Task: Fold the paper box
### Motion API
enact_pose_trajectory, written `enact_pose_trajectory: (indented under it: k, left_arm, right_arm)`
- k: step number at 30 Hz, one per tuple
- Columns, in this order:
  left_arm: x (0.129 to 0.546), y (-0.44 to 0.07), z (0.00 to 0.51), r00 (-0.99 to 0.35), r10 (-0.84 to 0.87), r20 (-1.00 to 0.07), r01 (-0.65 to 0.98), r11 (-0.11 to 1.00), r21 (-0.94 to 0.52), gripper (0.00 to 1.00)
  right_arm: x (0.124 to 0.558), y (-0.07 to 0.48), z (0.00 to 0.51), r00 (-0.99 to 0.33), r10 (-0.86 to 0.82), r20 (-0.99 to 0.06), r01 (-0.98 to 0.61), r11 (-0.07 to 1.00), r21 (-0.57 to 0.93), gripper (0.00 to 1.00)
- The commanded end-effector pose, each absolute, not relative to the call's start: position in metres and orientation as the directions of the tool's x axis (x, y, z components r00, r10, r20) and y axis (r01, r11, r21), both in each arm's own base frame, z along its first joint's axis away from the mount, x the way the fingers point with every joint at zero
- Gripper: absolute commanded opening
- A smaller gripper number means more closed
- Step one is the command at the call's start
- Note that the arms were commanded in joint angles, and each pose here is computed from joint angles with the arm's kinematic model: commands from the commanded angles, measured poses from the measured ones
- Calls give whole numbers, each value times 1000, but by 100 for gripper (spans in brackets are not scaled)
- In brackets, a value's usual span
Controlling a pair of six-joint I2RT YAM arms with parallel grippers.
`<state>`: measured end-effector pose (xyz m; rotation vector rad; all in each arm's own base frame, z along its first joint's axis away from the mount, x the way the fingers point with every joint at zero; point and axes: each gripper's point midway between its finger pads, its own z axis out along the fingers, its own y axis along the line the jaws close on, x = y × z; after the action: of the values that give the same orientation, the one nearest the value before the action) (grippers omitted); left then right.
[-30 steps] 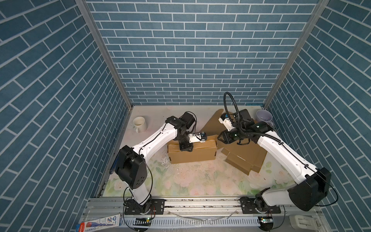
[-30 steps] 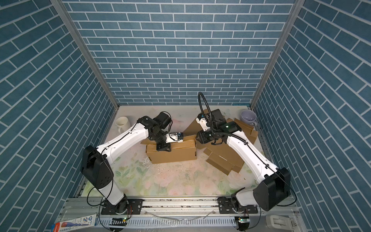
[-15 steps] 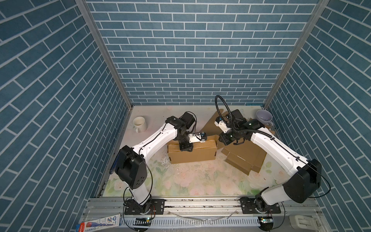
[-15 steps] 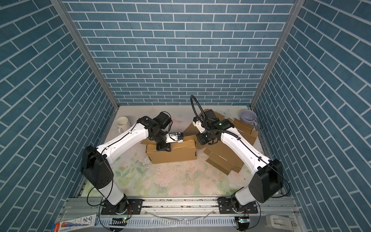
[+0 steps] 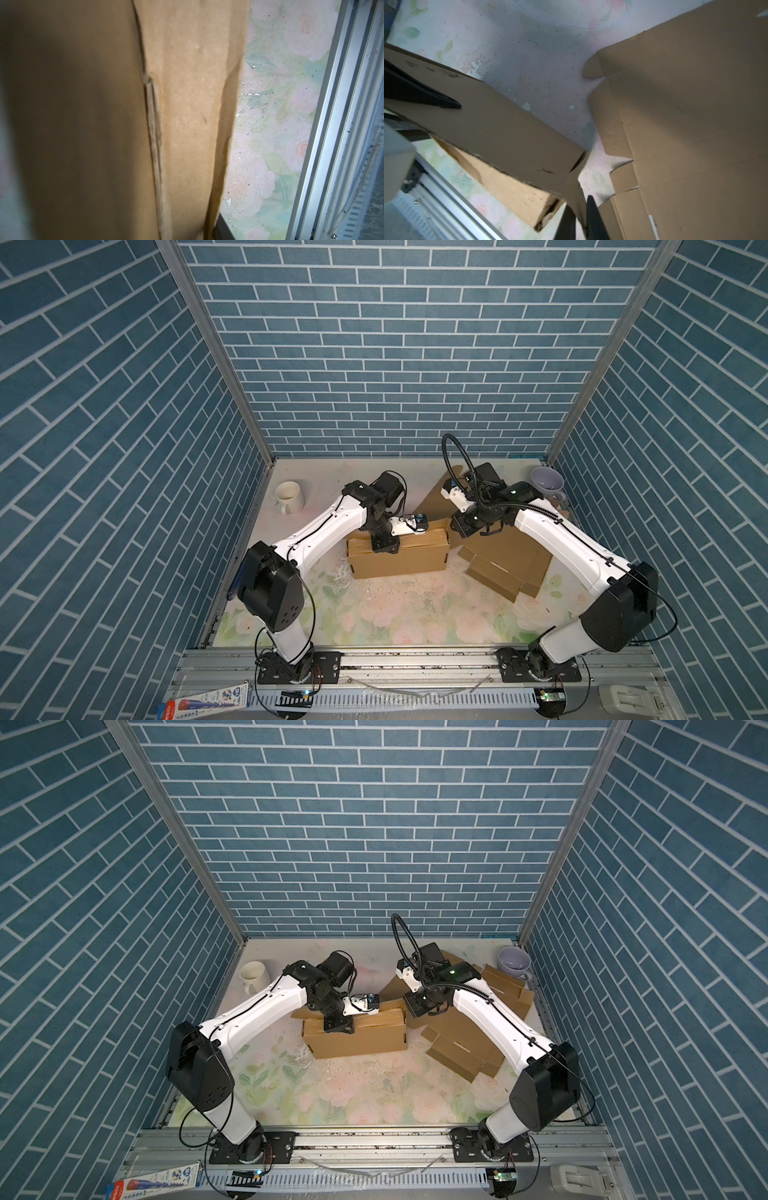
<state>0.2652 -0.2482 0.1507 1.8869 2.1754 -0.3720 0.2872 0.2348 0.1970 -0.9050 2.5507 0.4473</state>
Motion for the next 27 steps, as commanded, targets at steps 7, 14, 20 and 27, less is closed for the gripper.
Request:
enact_pose_trajectory:
  k: [7,14,20,27]
  left_arm:
    - [249,-250,120,-155,941,-300,983,118,-140,25]
    - [250,-251,122,-156,940,-304,983,118,-138,25]
    - [250,-251,121,-155,940,-304,984,119,-136,26]
    - [254,-249,126,-161,942,-295,985,134,-110,35]
  right_arm:
    - [284,254,220,-872,-276,-405,-436,813,386,0]
    - [287,264,217,-932,-79,-353,-268,805,529,0]
    - [281,255,194,-945,-55,-321,-222,830,512,0]
    - [266,239,162,-958,-57,-283,-191,860,474,0]
